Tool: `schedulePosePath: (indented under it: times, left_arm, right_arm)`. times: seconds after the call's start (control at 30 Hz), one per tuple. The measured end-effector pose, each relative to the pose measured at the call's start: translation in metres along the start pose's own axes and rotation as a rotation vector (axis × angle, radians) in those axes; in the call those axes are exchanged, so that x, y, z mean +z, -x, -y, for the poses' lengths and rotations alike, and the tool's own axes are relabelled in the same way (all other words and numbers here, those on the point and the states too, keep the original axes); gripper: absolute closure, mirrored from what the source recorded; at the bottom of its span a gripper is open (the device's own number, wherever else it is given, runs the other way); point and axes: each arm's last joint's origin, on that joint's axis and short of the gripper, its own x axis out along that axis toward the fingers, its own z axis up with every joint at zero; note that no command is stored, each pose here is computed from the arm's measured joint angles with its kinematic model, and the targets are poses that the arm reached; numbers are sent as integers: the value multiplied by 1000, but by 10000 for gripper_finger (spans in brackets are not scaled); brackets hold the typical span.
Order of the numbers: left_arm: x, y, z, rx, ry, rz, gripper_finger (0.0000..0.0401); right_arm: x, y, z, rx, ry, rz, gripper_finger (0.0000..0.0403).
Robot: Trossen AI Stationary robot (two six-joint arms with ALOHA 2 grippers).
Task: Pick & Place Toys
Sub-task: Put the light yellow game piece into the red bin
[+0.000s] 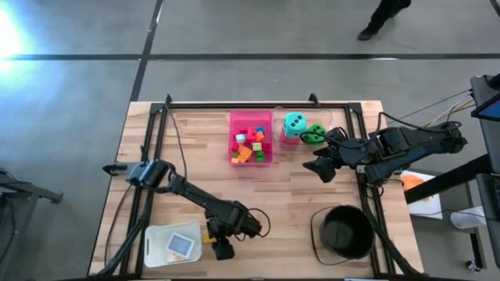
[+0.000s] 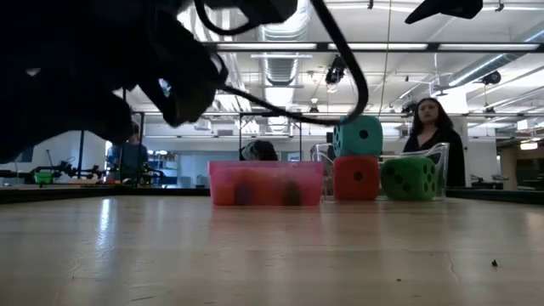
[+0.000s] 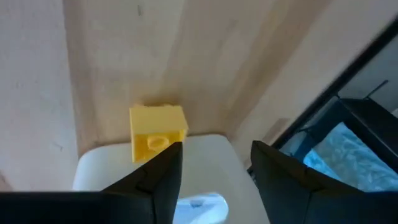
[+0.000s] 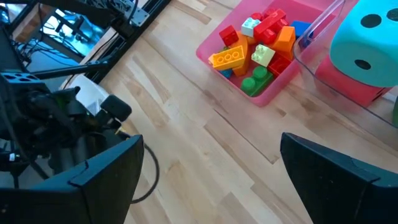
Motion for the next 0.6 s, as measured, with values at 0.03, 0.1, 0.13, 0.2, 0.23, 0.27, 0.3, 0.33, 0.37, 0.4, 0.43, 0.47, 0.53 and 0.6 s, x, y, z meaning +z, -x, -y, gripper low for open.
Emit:
schedulePosePath:
  times: [0.03, 0.1, 0.13, 0.2, 0.23, 0.27, 0.3, 0.33, 0.37, 0.4, 0.43, 0.47, 0.53, 0.6]
  left_arm:
    - [3, -1, -2, 2, 14, -4, 210]
    - [7, -2, -6, 0, 48, -9, 213]
    - [9, -2, -8, -1, 62, -11, 213]
    - [13, 0, -12, -7, 79, -8, 214]
    - [14, 0, -13, -9, 84, -7, 214]
    - [15, 1, -14, -11, 86, -5, 214]
    - [17, 2, -16, -15, 90, -3, 214]
    - [17, 3, -17, -15, 93, 0, 214]
    - [18, 4, -17, -15, 95, 1, 213]
    - [18, 4, -18, -16, 96, 2, 212]
    - [18, 4, -18, -16, 89, 2, 210]
    - [18, 4, -18, -16, 79, 4, 207]
    - [18, 4, -18, -17, 62, 5, 197]
    - [18, 4, -17, -15, 36, 5, 178]
  right_arm:
    - [0, 0, 0, 0, 0, 0, 33]
    - [0, 0, 0, 0, 2, 0, 33]
    - [0, 0, 0, 0, 2, 0, 33]
    - [0, 0, 0, 0, 0, 1, 33]
    - [0, 0, 0, 0, 1, 0, 33]
    - [0, 0, 0, 0, 3, 0, 33]
    - [0, 0, 0, 0, 2, 0, 33]
    - [0, 0, 0, 0, 0, 0, 33]
    - [0, 0, 0, 0, 0, 0, 33]
    - [0, 0, 0, 0, 2, 0, 33]
    - [0, 0, 0, 0, 3, 0, 33]
    - [0, 0, 0, 0, 2, 0, 33]
    - [0, 0, 0, 0, 0, 0, 33]
    - [0, 0, 0, 0, 2, 0, 33]
